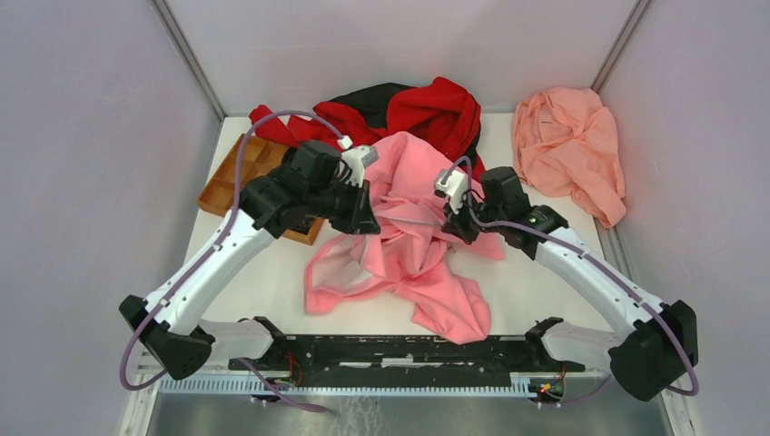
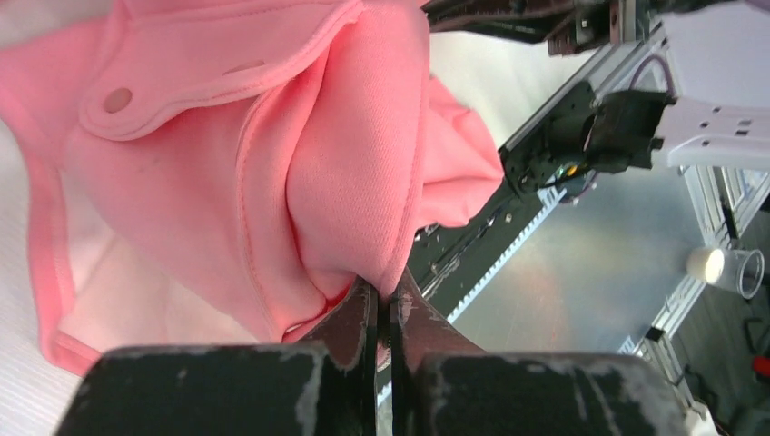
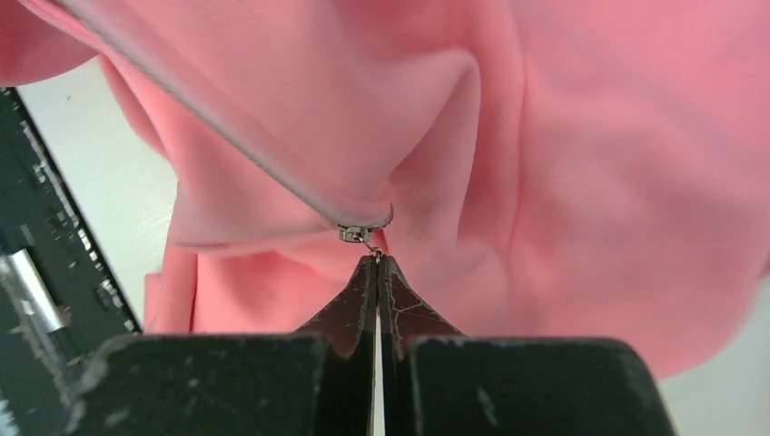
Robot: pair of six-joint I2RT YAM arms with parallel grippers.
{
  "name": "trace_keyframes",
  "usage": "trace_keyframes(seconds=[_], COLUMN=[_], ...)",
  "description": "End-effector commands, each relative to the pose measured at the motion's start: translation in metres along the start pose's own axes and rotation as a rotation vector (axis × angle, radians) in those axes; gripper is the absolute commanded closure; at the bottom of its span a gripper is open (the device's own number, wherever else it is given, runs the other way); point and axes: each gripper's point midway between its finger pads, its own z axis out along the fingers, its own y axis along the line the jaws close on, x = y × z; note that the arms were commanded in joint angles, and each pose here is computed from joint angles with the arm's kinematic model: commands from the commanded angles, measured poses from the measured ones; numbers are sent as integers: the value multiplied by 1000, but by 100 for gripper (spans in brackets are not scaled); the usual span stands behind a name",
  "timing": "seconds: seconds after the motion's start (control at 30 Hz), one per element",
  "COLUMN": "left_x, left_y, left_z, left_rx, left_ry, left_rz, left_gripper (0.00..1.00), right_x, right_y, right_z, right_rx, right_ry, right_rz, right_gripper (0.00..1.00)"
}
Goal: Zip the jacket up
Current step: Zip the zipper on the jacket.
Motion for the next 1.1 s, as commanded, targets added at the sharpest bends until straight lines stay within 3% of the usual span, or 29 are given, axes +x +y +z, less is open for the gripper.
trace_keyframes(seconds=[0.0, 0.13, 0.4, 0.57, 0.73, 0.8, 0.87, 1.07], left_x=[-14, -27, -60, -101, -128, -130, -126, -94], left_y=[-13, 6, -9, -31, -37, -34, -27, 0], left_z=[-10, -19, -53, -102, -150, -157, -154, -115], left_rx=[72, -52, -39, -32, -92, -113, -136, -185], left_ry=[-61, -99, -239, -446, -631, -665, -659, -547], left_rz=[85, 99, 110, 120, 114, 112, 106, 76], left_gripper=[98, 98, 98, 98, 98, 98, 98, 98], right_x=[64, 71, 78, 5, -90, -105, -88, 63], right_y=[-4, -26, -63, -102, -143, -148, -141, -78], right_z=[0, -3, -11, -27, -76, -89, -81, -18], right_rx=[-17, 37, 138, 210, 344, 368, 343, 178], right_ry=[109, 103, 102, -56, -247, -283, -254, -6], right_rz=[255, 255, 224, 179, 74, 59, 86, 289], right_gripper=[100, 100, 100, 100, 100, 100, 100, 100])
